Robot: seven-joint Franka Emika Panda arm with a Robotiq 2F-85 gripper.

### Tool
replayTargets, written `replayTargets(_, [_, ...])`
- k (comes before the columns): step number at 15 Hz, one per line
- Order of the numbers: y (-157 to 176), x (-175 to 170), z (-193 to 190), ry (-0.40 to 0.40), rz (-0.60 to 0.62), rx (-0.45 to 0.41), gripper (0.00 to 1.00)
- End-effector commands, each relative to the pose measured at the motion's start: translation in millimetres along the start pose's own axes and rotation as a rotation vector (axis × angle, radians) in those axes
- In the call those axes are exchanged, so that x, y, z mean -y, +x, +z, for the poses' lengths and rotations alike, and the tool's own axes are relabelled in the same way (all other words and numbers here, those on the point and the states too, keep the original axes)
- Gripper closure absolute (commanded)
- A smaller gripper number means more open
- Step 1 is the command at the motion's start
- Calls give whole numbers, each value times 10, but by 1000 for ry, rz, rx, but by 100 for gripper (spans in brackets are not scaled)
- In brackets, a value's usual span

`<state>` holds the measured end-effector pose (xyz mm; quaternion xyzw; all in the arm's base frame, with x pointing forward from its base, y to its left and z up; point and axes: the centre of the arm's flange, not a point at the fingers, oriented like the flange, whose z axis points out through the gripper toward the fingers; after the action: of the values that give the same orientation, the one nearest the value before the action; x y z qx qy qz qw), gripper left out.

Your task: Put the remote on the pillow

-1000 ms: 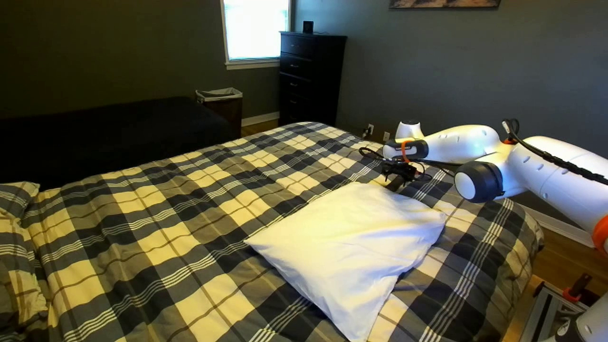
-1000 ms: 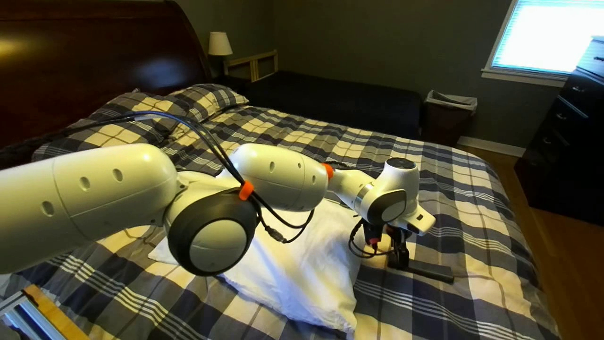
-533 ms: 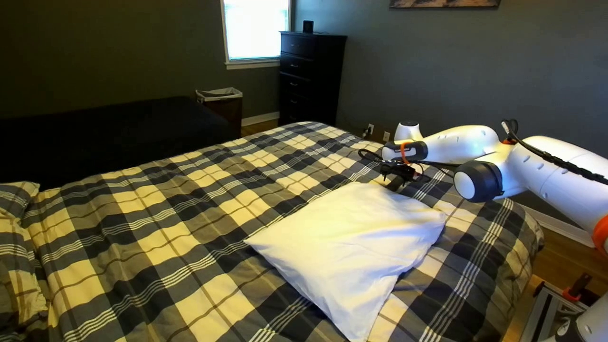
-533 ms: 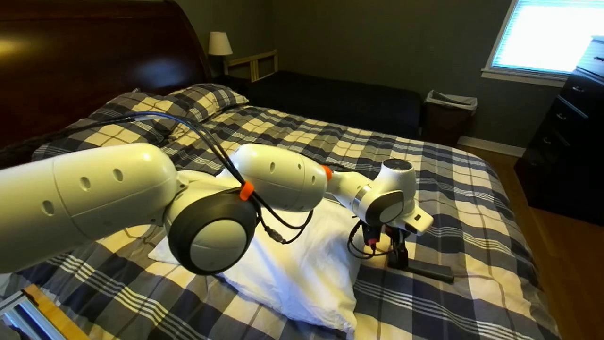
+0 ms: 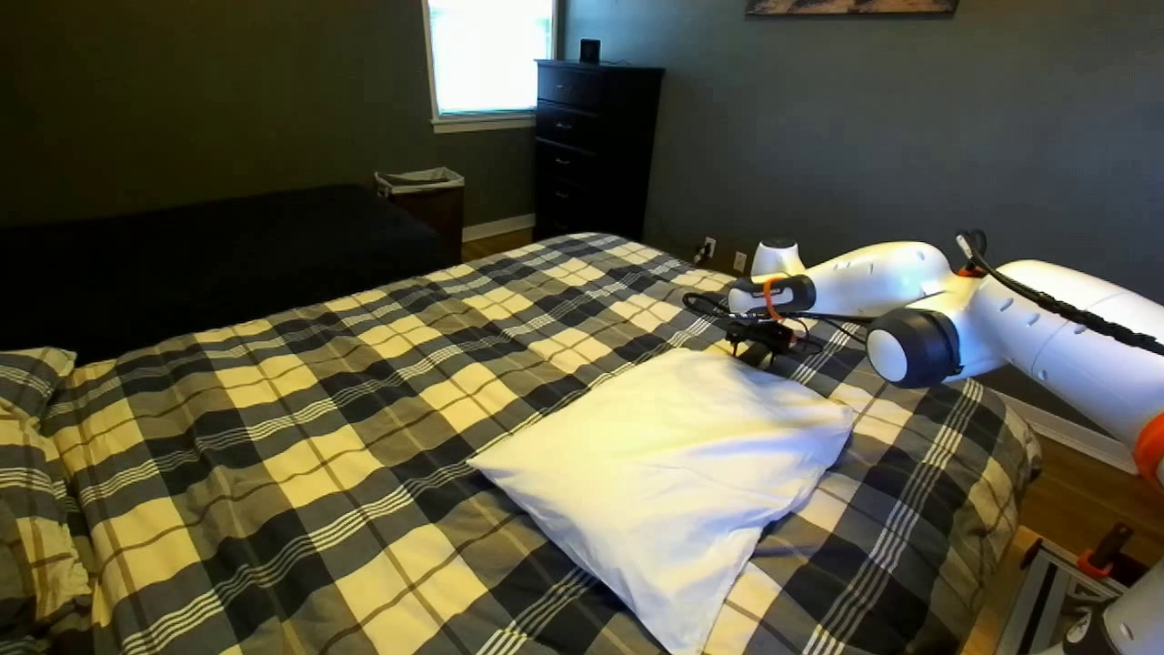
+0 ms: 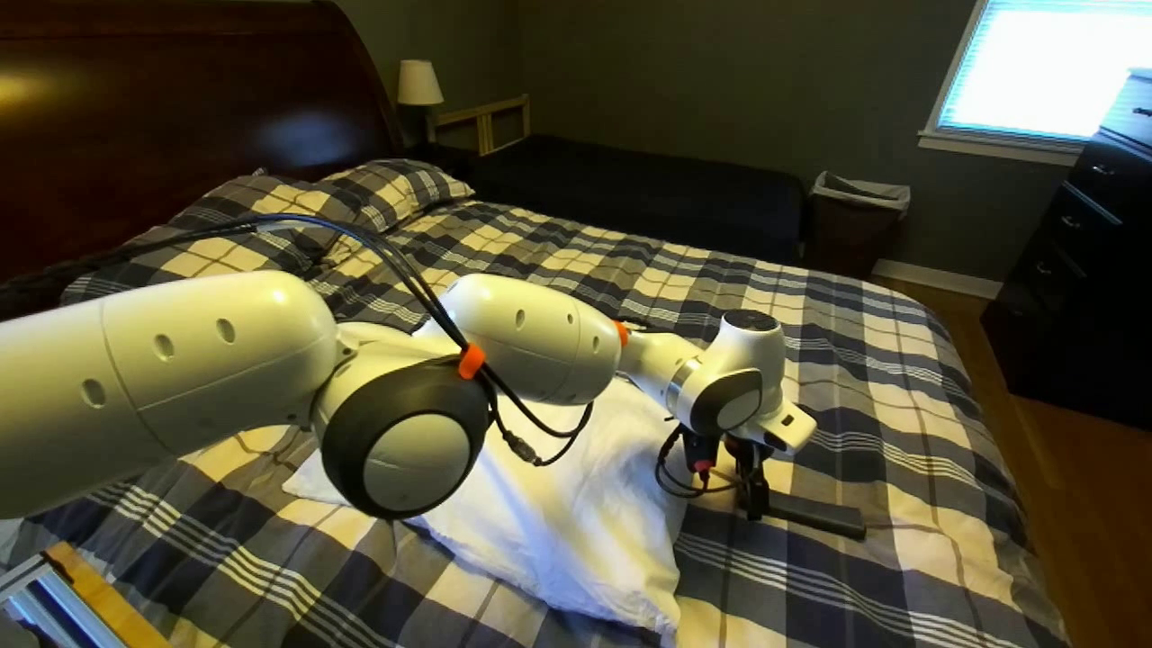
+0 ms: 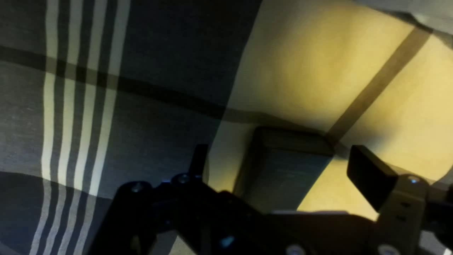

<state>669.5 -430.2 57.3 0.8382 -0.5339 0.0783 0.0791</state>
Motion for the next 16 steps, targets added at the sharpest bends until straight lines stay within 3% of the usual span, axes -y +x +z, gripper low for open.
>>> replayTargets(1, [409, 329, 414, -26, 11, 7, 6])
replayTargets(4, [409, 334, 455, -32, 10, 8, 12])
replayTargets(5, [409, 345, 463, -34, 11, 8, 36])
replayTargets(7, [405, 366, 466, -35, 9, 8, 39])
replayTargets(10, [394, 394, 449, -39, 5, 4, 64])
replayTargets(16, [357, 367, 323, -30, 3, 8, 66])
